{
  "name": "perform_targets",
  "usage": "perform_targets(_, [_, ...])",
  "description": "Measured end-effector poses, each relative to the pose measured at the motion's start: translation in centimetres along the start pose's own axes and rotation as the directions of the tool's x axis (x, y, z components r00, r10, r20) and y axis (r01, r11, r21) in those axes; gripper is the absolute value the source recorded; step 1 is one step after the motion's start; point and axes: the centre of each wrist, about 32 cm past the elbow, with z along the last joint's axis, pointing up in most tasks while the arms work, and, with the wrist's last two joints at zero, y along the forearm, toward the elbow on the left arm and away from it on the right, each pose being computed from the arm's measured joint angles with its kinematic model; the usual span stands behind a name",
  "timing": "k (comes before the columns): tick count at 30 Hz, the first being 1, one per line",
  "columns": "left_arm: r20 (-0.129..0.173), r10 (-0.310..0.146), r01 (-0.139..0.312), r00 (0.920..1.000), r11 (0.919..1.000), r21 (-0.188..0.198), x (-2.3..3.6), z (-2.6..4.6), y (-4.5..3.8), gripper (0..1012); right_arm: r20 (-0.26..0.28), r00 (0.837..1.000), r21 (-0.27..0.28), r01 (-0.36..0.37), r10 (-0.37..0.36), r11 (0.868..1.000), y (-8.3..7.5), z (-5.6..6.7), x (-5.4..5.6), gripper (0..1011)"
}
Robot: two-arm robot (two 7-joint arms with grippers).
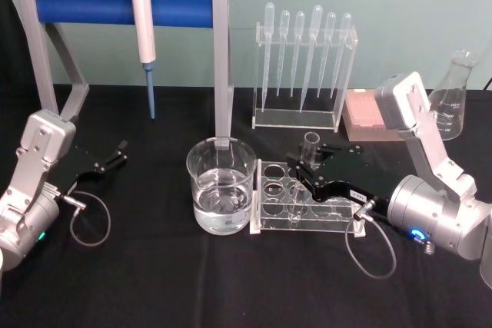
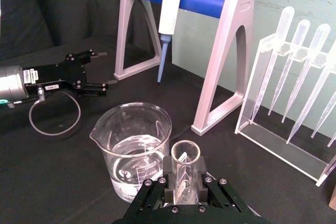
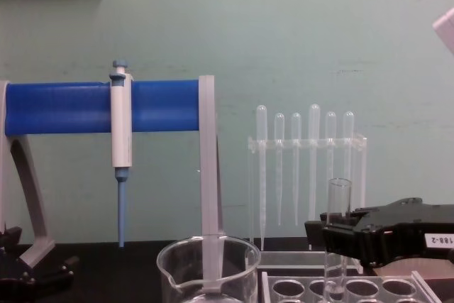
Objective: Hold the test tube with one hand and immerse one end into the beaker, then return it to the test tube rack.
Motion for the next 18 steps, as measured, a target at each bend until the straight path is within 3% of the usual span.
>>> perform_targets(4, [0.0,0.0,0.0,1.0,1.0,0.0,0.0,0.0,0.0,1000,0.0,1.0,0.0,0.0,0.0,1.0,0.0,0.01,0.0,264])
perform_targets(18, [0.0,0.0,0.0,1.0,1.0,0.0,0.0,0.0,0.0,1000,-0.001,1.0,0.002,0.0,0.0,1.0,0.0,0.05,-0.02,691])
